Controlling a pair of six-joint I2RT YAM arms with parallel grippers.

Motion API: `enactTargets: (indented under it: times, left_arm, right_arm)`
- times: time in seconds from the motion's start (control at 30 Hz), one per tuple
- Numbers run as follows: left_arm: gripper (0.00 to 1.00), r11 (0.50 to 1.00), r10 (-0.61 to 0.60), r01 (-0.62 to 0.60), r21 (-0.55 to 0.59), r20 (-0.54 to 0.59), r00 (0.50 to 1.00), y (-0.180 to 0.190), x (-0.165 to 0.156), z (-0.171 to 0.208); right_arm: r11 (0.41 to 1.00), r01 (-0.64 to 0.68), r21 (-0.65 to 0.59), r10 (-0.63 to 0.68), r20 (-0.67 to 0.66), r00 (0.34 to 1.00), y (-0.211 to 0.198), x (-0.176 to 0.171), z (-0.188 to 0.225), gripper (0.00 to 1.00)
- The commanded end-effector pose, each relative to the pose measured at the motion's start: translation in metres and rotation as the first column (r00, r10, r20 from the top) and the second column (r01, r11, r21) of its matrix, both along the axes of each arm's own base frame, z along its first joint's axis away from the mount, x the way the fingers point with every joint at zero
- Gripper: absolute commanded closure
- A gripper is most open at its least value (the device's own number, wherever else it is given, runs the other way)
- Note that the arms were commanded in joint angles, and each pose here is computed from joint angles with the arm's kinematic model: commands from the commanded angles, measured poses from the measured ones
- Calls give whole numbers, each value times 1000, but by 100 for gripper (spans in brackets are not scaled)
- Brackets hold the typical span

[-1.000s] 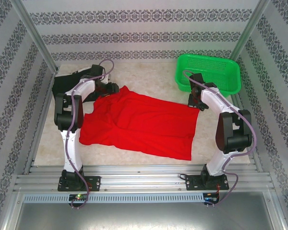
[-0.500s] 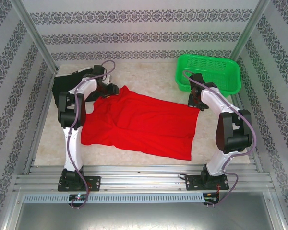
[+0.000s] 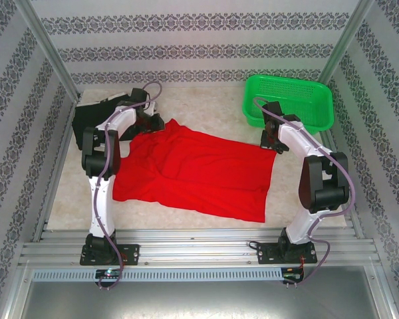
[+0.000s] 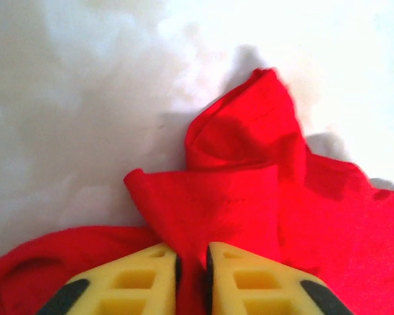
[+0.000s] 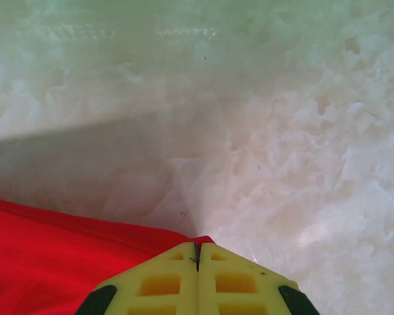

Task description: Fold and stack the t-shirts

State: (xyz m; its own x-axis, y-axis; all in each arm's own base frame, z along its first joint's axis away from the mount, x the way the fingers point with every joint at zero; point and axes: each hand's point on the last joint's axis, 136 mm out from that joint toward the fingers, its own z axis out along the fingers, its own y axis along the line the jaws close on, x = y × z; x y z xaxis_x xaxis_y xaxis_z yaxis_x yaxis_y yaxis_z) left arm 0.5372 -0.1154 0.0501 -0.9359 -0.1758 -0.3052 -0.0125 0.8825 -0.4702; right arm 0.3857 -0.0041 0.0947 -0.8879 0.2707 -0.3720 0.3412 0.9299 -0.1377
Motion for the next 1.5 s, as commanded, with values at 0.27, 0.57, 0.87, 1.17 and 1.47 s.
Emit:
enactTargets:
  times: [0.27,0.57,0.87,1.17,1.47]
  left_arm:
    - [100,999,-21,15,39,172,985,11,27,63]
    - [100,994,-7,-33,107,354,935,31,46,123]
    - [100,994,-28,-32,104,533,846,41,62,183]
    - [100,991,-26,-55,120,588,808,62,62,198]
    - [98,997,-15,-41,64,691,722,74,55,235]
  right_arm:
    - [1000,14,-4,-14,61,998,-2,5,27,100]
    - [999,18,-36,-12,149,989,-9,13,53,100]
    - [996,38,79,-58,268,962,-16,18,75,100]
    - [995,40,95,-66,284,957,-23,11,77,100]
    - [995,10,103,-42,321,946,-29,19,85,100]
